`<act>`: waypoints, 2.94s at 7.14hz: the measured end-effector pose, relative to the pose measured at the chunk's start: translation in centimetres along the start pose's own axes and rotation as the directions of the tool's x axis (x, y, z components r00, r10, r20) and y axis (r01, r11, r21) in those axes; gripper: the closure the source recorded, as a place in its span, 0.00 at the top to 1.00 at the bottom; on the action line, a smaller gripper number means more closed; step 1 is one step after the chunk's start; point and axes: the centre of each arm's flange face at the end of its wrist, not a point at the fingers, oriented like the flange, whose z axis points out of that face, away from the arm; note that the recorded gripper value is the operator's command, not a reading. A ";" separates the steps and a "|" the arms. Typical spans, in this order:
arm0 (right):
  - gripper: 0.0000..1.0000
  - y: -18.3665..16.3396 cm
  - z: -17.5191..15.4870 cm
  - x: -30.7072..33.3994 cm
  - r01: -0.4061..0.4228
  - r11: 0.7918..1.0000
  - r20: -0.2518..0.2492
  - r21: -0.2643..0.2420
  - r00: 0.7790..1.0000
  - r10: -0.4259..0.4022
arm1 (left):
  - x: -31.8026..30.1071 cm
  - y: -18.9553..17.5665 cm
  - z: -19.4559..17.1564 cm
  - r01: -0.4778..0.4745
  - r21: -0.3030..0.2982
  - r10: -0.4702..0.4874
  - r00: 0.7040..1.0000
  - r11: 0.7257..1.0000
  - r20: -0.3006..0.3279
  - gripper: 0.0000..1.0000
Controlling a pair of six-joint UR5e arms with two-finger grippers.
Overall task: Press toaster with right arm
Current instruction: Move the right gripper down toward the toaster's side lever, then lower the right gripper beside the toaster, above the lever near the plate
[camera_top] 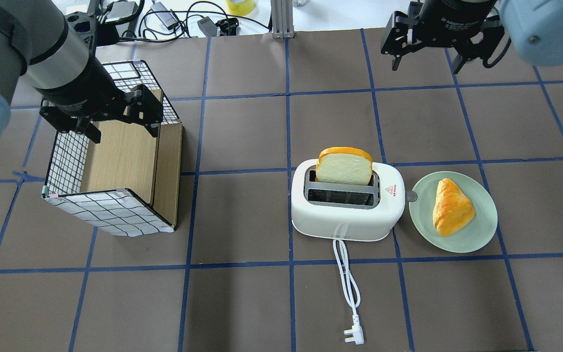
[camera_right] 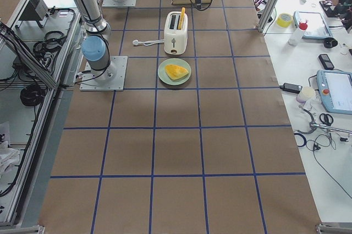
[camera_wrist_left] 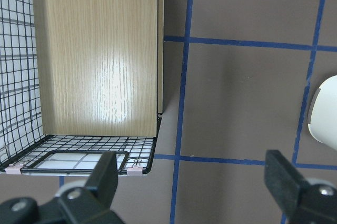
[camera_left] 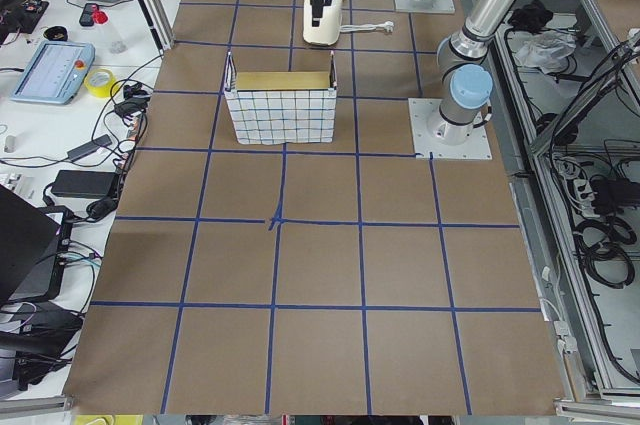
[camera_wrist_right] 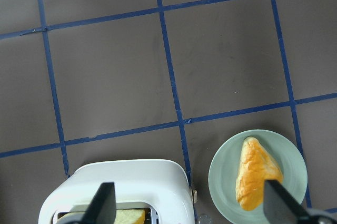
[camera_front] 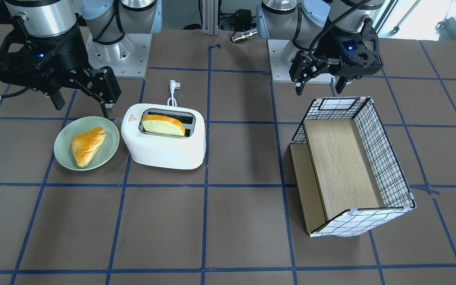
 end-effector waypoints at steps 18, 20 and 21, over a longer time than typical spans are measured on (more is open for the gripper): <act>0.00 4.7 17.4 16.0 0.240 0.896 0.554 -0.374 0.833 0.008 | 0.0 0.0 0.0 0.000 0.000 0.000 1.000 1.000 0.001 1.00; 0.00 6.9 21.3 16.3 0.238 0.907 0.624 -0.348 0.781 0.034 | 0.0 0.0 0.0 0.000 0.000 0.000 1.000 1.000 0.000 1.00; 0.00 7.6 22.6 16.0 0.232 0.913 0.642 -0.335 0.765 0.041 | 0.0 0.0 0.0 0.000 0.000 0.000 1.000 1.000 0.000 1.00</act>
